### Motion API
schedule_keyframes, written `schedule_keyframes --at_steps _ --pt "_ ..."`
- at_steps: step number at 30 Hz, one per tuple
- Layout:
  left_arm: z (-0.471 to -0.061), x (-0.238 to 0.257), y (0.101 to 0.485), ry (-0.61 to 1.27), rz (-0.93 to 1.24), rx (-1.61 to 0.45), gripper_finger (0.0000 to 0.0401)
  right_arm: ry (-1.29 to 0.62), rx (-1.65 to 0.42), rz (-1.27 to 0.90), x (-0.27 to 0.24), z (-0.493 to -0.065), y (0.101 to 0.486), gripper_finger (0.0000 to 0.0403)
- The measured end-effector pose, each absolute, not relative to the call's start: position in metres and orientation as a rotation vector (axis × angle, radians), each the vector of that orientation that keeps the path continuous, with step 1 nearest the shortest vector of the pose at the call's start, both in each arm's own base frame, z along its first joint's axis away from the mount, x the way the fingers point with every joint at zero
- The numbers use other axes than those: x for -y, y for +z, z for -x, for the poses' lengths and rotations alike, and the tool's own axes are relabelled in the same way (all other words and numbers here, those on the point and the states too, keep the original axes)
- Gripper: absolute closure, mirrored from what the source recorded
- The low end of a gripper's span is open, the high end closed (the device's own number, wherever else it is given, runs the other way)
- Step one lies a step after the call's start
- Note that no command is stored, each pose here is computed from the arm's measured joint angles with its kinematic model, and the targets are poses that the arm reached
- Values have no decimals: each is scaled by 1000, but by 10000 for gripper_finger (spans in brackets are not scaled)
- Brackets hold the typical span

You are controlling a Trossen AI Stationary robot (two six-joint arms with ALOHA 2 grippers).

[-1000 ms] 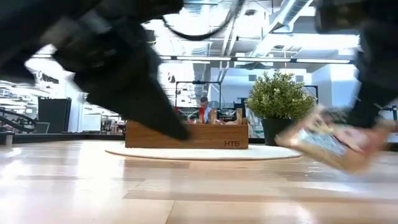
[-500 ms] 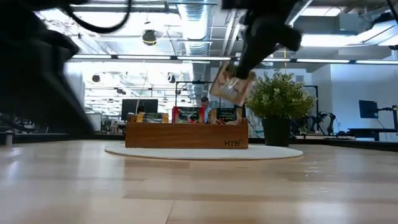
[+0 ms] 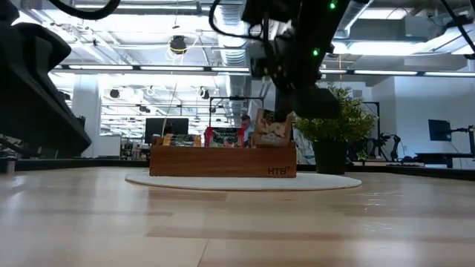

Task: Pick & Place Tea
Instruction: Put the brown tea bag into the right section of the wooden organizer

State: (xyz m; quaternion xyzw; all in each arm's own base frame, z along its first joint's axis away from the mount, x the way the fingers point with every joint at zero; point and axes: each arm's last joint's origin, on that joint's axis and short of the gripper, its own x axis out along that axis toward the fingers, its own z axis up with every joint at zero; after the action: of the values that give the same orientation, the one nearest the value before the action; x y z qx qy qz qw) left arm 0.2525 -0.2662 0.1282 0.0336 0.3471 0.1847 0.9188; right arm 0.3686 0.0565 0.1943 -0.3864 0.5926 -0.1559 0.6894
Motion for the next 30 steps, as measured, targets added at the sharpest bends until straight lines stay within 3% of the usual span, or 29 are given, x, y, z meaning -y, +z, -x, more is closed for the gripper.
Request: schedule_keyframes --at_steps 4,19,23,30 --pt "-253 266 128 380 -68 -711 401 -348 -1362 952 -57 -370 186 402" --pt "-253 267 128 379 -64 -709 401 -216 -1380 924 -54 -376 178 392" --pt "-253 267 128 377 -59 -706 401 -214 -1369 924 -52 -377 180 358" --pt "-253 267 128 377 -59 -705 401 -145 -1377 885 -51 -378 179 257"
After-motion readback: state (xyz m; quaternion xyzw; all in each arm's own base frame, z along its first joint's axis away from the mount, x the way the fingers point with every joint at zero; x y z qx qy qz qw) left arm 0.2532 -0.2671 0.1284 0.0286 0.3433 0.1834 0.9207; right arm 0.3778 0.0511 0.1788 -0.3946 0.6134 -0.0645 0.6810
